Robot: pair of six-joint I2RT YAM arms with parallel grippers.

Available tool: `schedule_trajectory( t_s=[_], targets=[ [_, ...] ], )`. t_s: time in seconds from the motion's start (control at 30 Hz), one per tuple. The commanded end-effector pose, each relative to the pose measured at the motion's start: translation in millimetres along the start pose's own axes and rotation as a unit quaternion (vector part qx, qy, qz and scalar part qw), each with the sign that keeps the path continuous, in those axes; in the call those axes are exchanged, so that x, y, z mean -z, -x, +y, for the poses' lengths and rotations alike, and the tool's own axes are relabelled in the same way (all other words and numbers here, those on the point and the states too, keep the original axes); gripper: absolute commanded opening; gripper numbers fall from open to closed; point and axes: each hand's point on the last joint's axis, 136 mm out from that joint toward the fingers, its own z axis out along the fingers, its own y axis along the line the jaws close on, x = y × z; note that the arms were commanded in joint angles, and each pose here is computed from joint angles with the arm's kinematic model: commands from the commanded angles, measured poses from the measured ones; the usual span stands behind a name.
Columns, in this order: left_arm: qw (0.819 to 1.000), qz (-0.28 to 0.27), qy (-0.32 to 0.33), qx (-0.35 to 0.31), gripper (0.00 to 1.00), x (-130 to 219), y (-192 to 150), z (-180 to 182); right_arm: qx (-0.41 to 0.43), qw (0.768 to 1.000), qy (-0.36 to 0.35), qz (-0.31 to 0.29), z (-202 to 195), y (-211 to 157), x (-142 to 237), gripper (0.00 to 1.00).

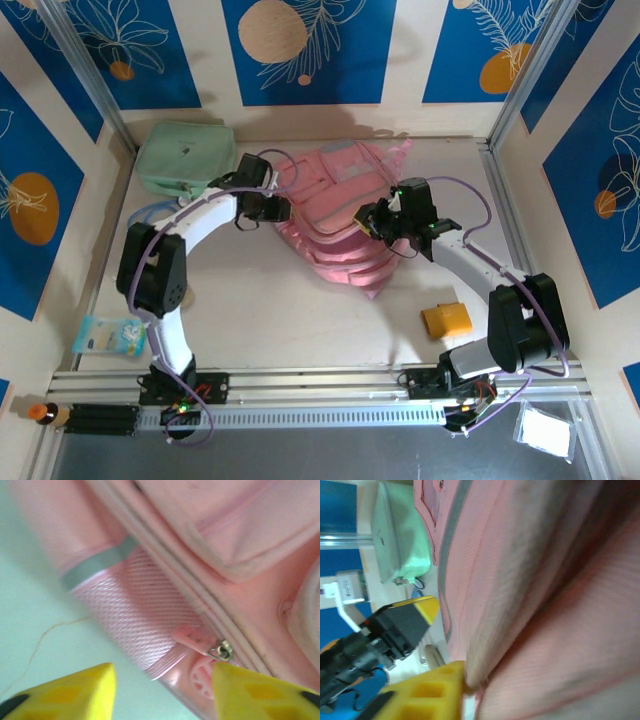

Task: Pack the student bag
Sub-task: Unzip the student bag at the top-center of the table, then pick up the glasses case from the middle-left of the table.

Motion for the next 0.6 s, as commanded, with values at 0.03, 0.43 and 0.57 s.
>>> schedule_trajectory(
  t_s=[0.03,0.43,0.57],
  targets=[
    [0.992,-0.057,0.088,0.066,0.70,49,-6,45,0.034,0.998,-0.041,-0.032,0,8,12,0.52],
    [0.938,-0.054,0.224,0.261,1.00,98,-117,166,0.039,0.966,-0.205,-0.153,-56,26,57,0.90],
    [0.917,-0.041,0.234,0.321,1.00,101,-139,193,0.055,0.961,-0.213,-0.168,-54,30,66,0.96]
  ],
)
